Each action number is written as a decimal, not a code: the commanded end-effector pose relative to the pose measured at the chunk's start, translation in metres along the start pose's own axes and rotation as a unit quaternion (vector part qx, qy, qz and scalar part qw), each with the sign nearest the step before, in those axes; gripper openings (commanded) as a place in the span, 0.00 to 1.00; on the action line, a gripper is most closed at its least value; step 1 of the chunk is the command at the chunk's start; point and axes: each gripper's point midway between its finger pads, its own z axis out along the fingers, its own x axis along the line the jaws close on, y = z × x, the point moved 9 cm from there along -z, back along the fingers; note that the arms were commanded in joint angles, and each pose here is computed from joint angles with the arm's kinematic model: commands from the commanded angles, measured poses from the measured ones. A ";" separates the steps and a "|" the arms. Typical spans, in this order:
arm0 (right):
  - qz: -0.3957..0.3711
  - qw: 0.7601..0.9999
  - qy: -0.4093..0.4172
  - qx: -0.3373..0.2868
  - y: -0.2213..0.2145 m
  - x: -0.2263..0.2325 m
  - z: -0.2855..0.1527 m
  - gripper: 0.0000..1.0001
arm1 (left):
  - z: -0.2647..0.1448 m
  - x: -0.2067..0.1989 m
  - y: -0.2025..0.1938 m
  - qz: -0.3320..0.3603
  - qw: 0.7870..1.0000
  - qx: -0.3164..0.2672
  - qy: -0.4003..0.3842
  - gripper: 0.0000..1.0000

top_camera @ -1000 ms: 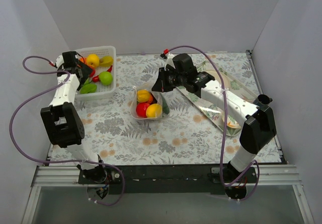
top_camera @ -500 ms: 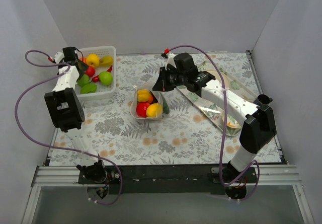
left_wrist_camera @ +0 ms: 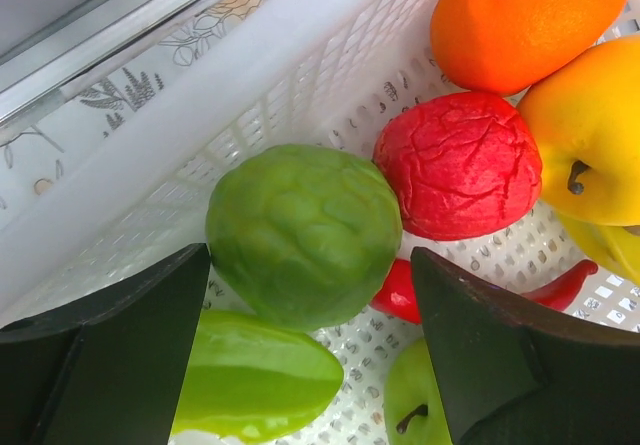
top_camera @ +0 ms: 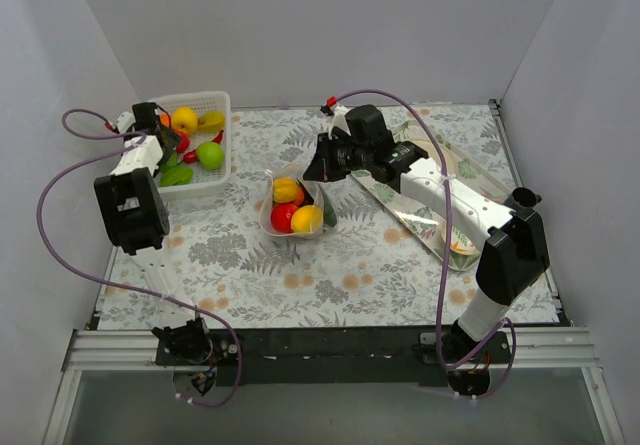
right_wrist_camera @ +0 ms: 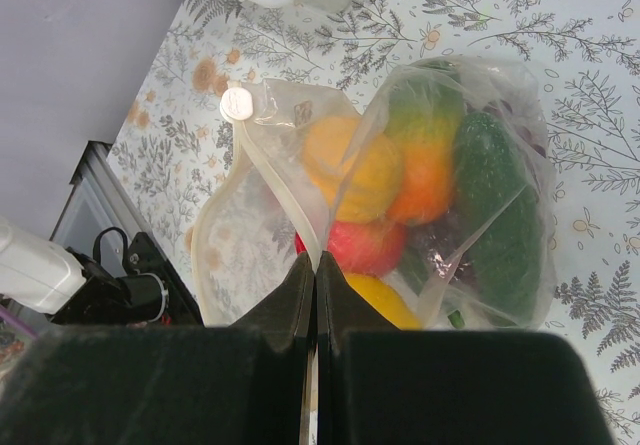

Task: Place the food in the zip-top bag and seal the zipper
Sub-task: Pick up the fake fruit from the bin, then place the fake fruit in the zipper food storage bag, then adjust the zipper food storage bag at the center of the board.

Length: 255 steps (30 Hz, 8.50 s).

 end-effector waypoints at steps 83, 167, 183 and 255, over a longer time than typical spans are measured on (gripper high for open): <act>0.004 0.993 -0.098 -0.072 0.054 0.013 0.007 0.01 | -0.334 -0.029 -0.138 0.230 0.768 0.232 -0.552 0.96; -0.055 0.995 -0.076 -0.023 0.061 0.045 -0.004 0.01 | -0.364 -0.031 -0.144 0.184 0.877 0.137 -0.422 0.00; -0.100 0.994 0.023 0.044 0.043 0.068 0.019 0.01 | -0.368 -0.016 -0.151 -0.020 0.895 0.123 -0.428 0.00; -0.101 0.989 -0.104 -0.017 0.066 0.020 0.047 0.58 | -0.348 -0.024 -0.178 -0.039 0.896 0.120 -0.426 0.00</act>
